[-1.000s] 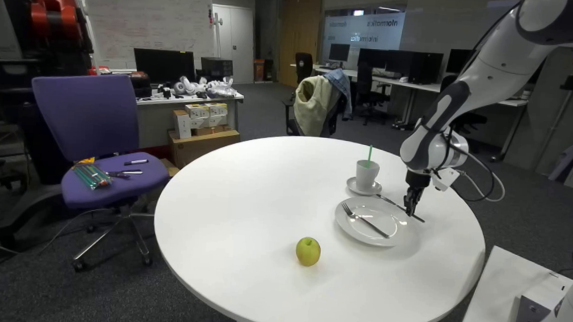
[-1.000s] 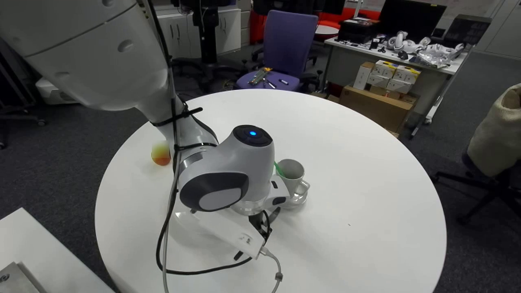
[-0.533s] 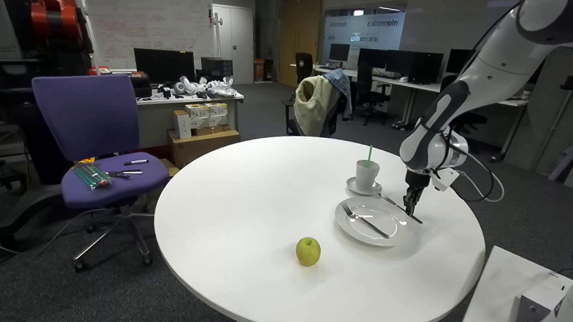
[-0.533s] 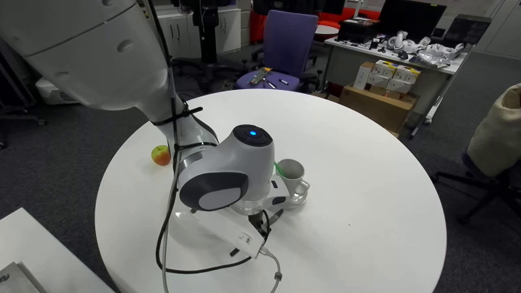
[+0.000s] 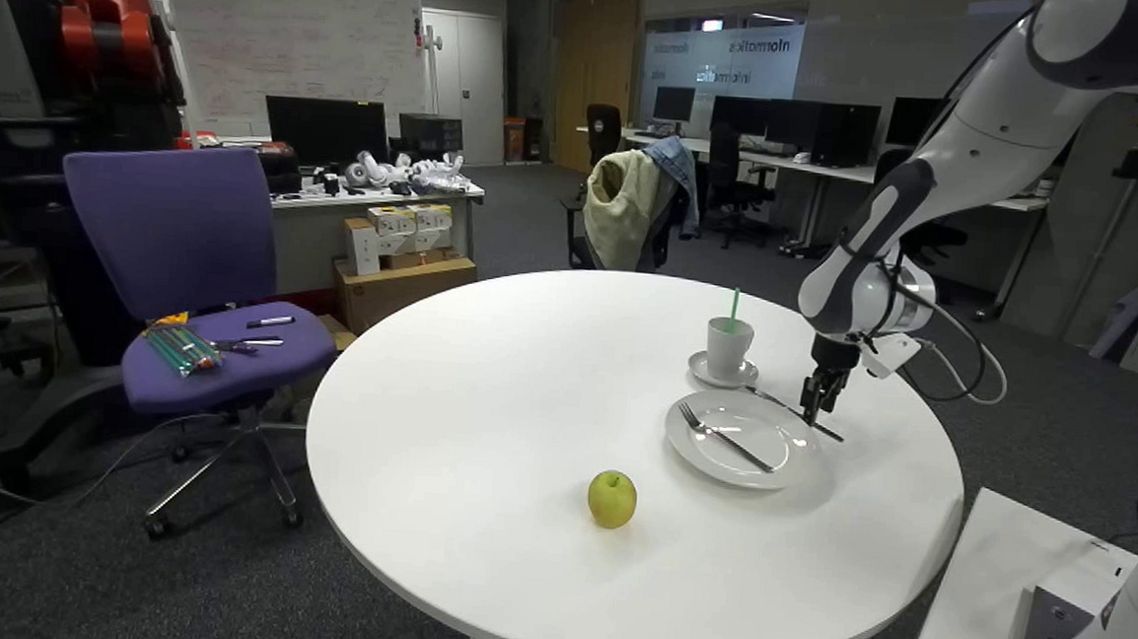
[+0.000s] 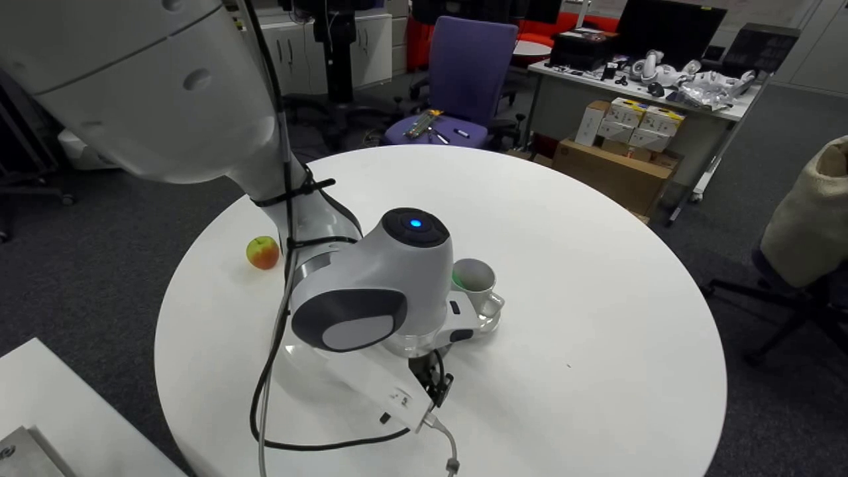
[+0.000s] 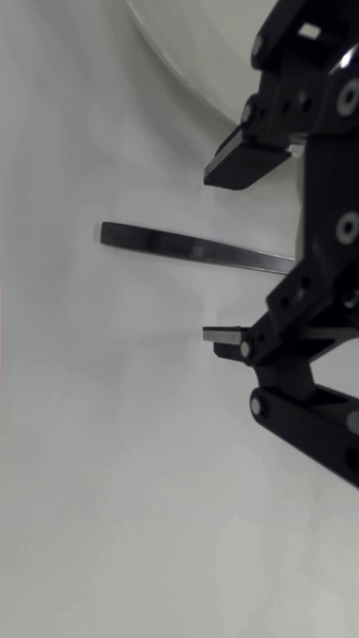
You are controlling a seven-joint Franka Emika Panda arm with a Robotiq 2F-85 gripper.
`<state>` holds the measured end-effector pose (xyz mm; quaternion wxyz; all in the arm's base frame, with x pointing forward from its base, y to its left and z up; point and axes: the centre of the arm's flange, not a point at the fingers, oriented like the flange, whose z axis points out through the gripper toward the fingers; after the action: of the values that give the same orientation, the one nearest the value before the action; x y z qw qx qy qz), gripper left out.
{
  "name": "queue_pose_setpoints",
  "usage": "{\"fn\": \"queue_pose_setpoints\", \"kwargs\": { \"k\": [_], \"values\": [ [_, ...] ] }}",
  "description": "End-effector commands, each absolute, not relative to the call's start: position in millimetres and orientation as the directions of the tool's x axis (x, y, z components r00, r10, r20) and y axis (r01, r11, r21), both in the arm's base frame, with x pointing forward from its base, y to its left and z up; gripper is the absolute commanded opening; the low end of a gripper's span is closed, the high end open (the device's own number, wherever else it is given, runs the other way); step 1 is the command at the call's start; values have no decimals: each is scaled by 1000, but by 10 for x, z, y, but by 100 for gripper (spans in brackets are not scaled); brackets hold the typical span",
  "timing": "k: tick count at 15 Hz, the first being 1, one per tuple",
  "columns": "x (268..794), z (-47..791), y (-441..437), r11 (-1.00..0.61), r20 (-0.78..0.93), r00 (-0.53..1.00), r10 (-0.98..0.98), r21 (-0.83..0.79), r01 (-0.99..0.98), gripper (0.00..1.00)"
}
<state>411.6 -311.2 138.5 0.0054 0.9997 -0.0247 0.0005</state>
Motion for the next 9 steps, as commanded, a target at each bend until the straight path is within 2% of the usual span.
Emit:
{"fn": "queue_pose_setpoints", "kwargs": {
  "k": [1,2,3,7,9],
  "values": [
    [4061,1487,-3150,-993,45,992,-119,18,-120,69],
    [4062,1488,-3152,-991,48,990,-131,17,-132,63],
    [4063,1488,-3146,-989,50,988,-144,15,-145,63],
    [4071,1479,-3139,-983,50,982,-179,15,-180,34],
    [4077,1477,-3140,-981,49,980,-191,16,-192,28]
  ]
}}
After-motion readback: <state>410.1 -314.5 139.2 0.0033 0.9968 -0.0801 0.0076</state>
